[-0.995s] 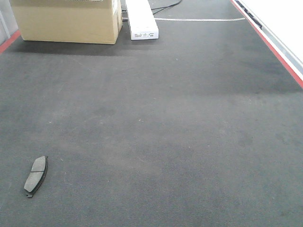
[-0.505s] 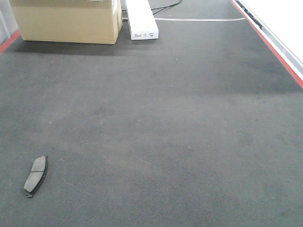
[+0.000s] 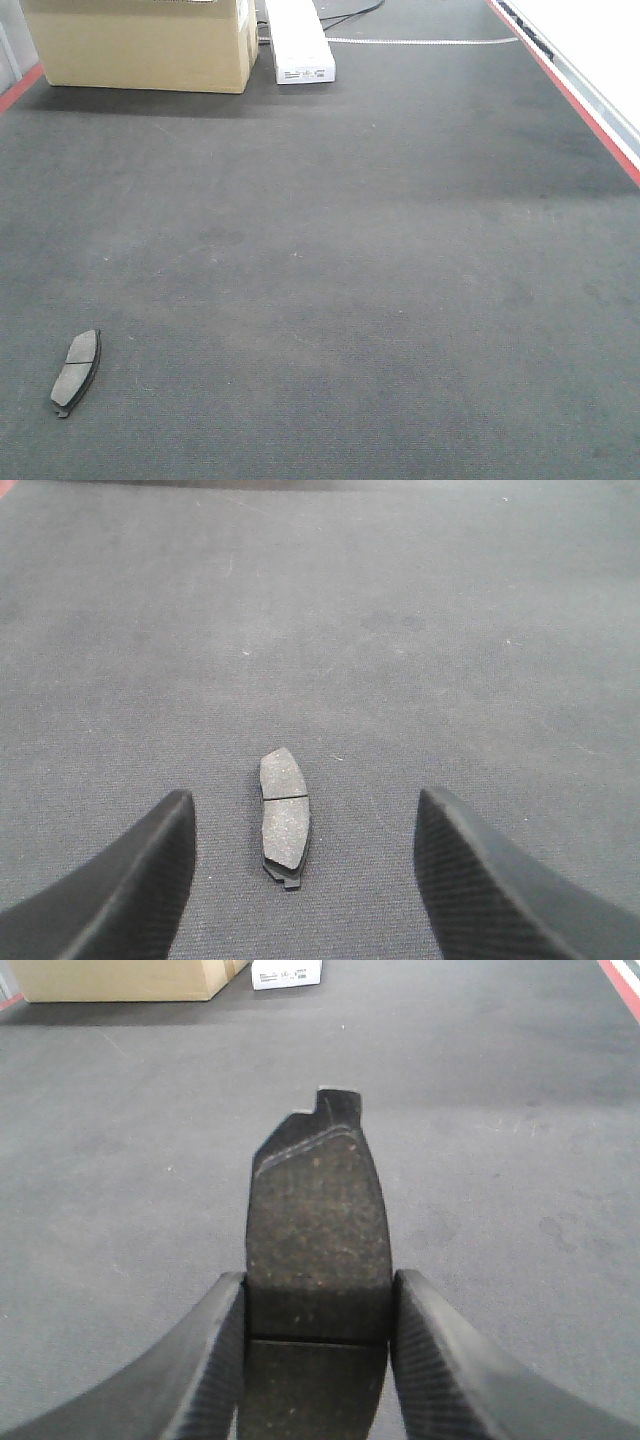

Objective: Move and align brake pads A on conveyor
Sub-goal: 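Lower the right gripper's brake pad onto the belt beside the first pad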

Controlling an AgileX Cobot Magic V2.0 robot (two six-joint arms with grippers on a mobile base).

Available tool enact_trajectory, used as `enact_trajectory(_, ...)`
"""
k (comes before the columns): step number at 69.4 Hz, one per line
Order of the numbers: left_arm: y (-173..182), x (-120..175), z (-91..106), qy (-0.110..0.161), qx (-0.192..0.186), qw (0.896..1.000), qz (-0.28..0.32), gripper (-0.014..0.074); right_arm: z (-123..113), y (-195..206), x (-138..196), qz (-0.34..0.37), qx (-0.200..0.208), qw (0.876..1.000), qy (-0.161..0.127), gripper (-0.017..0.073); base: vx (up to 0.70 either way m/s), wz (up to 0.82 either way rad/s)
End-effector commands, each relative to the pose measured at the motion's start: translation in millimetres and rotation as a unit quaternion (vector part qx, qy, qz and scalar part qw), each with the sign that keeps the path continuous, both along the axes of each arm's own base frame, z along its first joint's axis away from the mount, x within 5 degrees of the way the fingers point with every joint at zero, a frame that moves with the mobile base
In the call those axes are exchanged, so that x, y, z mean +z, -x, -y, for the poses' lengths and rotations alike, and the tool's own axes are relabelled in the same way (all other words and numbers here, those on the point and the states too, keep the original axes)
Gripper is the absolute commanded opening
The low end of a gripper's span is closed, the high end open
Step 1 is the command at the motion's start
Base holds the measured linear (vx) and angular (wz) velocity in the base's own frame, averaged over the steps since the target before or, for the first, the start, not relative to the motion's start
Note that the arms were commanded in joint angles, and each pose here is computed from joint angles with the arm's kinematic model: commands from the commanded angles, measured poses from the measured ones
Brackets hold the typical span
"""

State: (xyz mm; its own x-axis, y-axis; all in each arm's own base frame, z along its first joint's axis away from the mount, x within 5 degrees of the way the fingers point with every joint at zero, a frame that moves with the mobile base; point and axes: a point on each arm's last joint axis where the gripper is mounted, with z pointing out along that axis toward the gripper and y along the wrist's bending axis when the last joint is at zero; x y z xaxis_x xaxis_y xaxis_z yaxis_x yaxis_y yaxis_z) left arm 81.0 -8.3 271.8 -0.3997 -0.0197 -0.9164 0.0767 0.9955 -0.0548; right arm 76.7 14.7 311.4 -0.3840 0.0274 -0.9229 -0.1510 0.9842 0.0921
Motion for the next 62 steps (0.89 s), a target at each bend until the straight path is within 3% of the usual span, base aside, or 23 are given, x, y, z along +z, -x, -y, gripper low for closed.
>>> enact_trajectory(1, -3.0, 15.1, -0.1, 0.007, 0.003, 0.999, 0.048, 0.0443, -1.4, -17.7, 14.0, 0.025, -0.004, 1.000, 0.015, -0.0002, 0.00, 0.00)
enact_trajectory(13, -3.0, 15.1, -0.1, 0.007, 0.003, 0.999, 0.048, 0.0443, -9.3, -66.4, 13.5, -0.105, -0.006, 0.993, 0.048, 0.0002, 0.00, 0.00)
enact_trajectory(29, -3.0, 15.1, -0.1, 0.007, 0.003, 0.999, 0.048, 0.0443, -13.4, -136.7, -5.8, -0.229, -0.023, 0.970, 0.075, 0.0010, 0.00, 0.00)
enact_trajectory(42, -3.0, 15.1, -0.1, 0.007, 0.003, 0.999, 0.048, 0.0443, -10.8, -176.6, -32.6, -0.291, -0.018, 0.951, 0.105, 0.0015, 0.00, 0.00)
enact_trajectory(62, -3.0, 15.1, -0.1, 0.007, 0.003, 0.999, 0.048, 0.0443, -16.9, -230.2, -68.9, -0.357, -0.011, 0.927, 0.118, 0.0057, 0.00, 0.00)
